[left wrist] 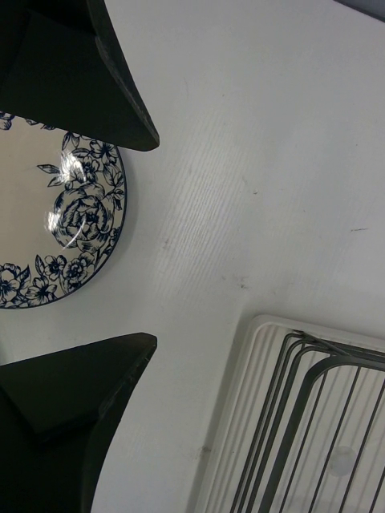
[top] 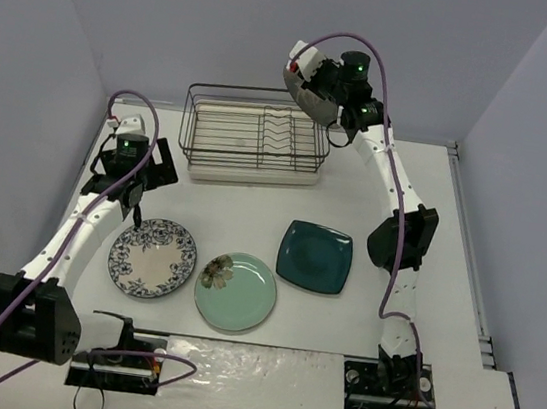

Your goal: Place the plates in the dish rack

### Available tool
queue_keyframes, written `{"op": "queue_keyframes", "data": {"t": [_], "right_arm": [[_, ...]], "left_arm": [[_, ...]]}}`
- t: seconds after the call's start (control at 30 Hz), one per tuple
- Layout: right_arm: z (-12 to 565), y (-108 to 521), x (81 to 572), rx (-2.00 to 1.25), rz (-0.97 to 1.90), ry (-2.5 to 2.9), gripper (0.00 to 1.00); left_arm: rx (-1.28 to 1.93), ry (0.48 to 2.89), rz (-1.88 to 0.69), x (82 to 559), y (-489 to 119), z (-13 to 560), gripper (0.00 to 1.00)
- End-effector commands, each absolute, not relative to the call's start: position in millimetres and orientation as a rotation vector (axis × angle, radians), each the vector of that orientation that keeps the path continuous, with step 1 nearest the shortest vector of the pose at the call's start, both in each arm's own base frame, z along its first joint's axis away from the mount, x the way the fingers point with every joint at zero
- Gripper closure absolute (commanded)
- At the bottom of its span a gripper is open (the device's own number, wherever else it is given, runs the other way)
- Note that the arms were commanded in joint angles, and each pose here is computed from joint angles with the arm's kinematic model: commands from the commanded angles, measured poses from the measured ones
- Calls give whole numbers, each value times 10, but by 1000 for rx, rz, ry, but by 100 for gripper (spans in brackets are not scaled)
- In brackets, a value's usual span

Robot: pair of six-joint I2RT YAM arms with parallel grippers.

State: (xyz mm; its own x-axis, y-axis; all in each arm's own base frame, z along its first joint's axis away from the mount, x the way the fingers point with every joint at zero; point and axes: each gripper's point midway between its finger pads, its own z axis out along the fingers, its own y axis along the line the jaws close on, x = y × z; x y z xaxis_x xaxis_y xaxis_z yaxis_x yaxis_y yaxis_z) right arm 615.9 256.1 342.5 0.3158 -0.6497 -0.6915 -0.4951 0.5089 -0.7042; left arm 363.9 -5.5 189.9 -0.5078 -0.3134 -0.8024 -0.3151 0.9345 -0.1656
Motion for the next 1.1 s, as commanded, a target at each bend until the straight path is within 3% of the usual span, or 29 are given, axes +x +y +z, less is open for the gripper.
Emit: {"op": "queue_keyframes", "data": {"t": [0.0,0.17,0.5,0.87,1.07], "right_arm": [[4701,2816,5922,-1137,-236,791,100],[4443,3010,6012,-1237,-262,718,100],[4472,3276,5839,-1290,-198,596,100],[3720,3495,6047,-1437,-226,620,100],[3642,3549,6087,-1426,-216,613,100]], "left_arm": [[-440,2069,25,3742,10,2160,3],[-435,2080,41,3765,24,2130,3],[-442,2108,73,3817,52,2047,3],[-441,2107,92,3790,80,2048,3],[-438,2113,92,3798,76,2028,3]]}}
